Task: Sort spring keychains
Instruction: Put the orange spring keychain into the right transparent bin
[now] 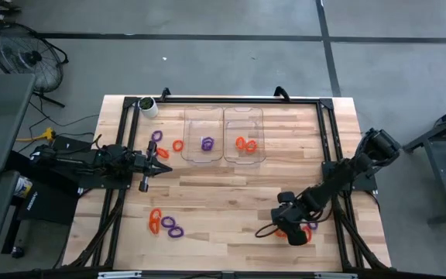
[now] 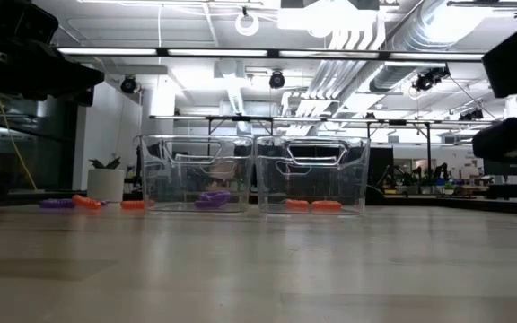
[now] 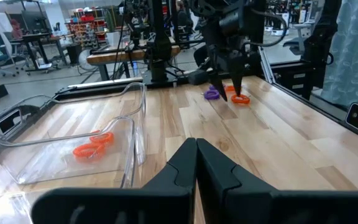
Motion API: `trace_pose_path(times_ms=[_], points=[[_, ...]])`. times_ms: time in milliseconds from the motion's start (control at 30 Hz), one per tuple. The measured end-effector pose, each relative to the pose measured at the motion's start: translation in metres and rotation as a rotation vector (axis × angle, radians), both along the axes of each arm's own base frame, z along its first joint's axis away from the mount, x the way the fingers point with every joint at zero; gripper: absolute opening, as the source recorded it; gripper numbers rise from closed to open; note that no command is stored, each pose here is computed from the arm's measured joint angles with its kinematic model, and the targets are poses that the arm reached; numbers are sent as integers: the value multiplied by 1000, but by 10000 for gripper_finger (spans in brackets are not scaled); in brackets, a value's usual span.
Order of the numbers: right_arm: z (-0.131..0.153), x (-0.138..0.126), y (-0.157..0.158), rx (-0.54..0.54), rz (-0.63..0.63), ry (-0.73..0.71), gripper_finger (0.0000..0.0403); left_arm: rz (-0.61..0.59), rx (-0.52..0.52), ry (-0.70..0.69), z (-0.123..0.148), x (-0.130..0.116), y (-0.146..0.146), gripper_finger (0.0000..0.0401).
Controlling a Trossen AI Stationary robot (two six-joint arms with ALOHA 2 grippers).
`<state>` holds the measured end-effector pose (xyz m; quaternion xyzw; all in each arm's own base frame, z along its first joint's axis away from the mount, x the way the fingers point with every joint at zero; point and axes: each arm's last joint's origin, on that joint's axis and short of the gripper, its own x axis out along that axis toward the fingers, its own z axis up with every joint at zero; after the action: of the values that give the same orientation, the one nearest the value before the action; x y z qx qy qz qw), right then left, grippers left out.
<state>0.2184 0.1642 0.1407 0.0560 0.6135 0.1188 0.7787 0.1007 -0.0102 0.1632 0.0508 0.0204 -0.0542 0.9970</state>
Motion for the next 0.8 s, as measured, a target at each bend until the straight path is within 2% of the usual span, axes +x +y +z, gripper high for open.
trace_pose_path(times_ms=[300,633,800], points=[[-16,0,5,-71,8,26,167,0,0,0,0,0,0,1],[-18,-12,21,-196,85,-96,154,0,0,0,0,0,0,1],[-18,-15,25,-218,101,-119,151,0,0,0,0,0,0,1]])
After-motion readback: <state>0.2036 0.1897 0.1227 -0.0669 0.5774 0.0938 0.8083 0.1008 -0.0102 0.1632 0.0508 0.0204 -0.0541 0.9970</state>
